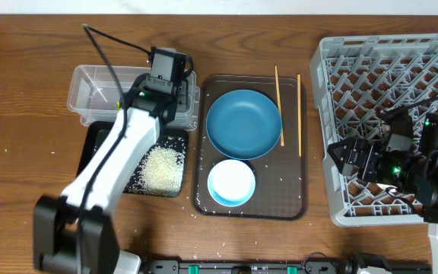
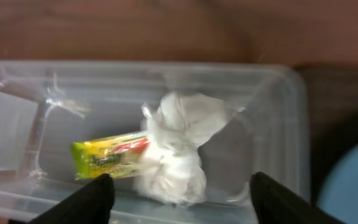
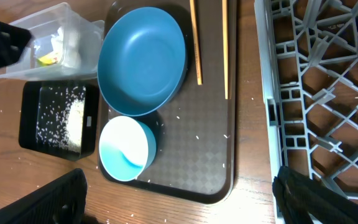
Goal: Sort waste into correct bins and load items into the dishwasher rack
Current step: 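Carry the tissue to the clear plastic bin and release it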
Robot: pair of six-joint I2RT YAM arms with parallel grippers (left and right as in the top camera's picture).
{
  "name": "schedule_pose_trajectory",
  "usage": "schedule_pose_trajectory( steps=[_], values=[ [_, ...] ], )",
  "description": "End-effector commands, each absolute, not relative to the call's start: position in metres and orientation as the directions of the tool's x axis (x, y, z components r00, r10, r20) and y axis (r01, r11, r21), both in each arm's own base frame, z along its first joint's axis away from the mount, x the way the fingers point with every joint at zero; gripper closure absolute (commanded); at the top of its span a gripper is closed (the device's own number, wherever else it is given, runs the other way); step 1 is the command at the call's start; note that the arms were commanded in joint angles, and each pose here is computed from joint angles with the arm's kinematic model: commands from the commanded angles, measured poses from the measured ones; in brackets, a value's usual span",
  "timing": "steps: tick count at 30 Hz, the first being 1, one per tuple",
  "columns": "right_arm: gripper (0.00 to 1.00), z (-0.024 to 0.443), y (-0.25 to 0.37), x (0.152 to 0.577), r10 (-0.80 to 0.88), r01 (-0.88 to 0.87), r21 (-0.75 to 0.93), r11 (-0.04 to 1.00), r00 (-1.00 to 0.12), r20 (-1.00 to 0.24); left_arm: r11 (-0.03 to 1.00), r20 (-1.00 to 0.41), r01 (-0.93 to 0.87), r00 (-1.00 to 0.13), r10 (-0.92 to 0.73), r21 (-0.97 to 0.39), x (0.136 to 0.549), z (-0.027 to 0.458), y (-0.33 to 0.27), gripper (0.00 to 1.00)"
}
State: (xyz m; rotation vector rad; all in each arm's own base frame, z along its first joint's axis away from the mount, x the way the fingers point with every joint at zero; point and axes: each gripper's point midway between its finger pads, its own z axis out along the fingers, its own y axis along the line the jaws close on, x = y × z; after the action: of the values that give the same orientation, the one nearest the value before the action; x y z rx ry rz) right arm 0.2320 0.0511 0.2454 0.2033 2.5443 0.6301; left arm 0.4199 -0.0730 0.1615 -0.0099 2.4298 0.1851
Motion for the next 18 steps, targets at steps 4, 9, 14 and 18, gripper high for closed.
schedule_pose_trajectory(
  steps=[4, 9, 14, 18],
  values=[
    [0.06, 0.243, 0.052, 0.231, 0.256, 0.024, 0.472, 0.881, -0.865, -0.433, 1.000, -0.764, 0.002, -0.644, 0.019, 0.023, 0.396, 0.240, -0.090, 0.25],
    [0.05, 0.243, 0.053, 0.231, 0.255, 0.024, 0.472, 0.881, -0.865, -0.432, 0.955, -0.728, 0.233, -0.685, 0.028, -0.182, 0.357, 0.255, -0.135, 0.26],
    [0.07, 0.243, 0.053, 0.231, 0.218, -0.012, 0.455, 0.891, -0.866, -0.450, 0.887, -0.634, 0.337, -0.770, 0.067, -0.315, 0.315, 0.249, -0.160, 0.28],
    [0.09, 0.242, 0.057, 0.230, 0.199, -0.031, 0.452, 0.892, -0.870, -0.451, 0.879, -0.533, 0.350, -0.835, 0.136, -0.323, 0.284, 0.230, -0.169, 0.36]
  ],
)
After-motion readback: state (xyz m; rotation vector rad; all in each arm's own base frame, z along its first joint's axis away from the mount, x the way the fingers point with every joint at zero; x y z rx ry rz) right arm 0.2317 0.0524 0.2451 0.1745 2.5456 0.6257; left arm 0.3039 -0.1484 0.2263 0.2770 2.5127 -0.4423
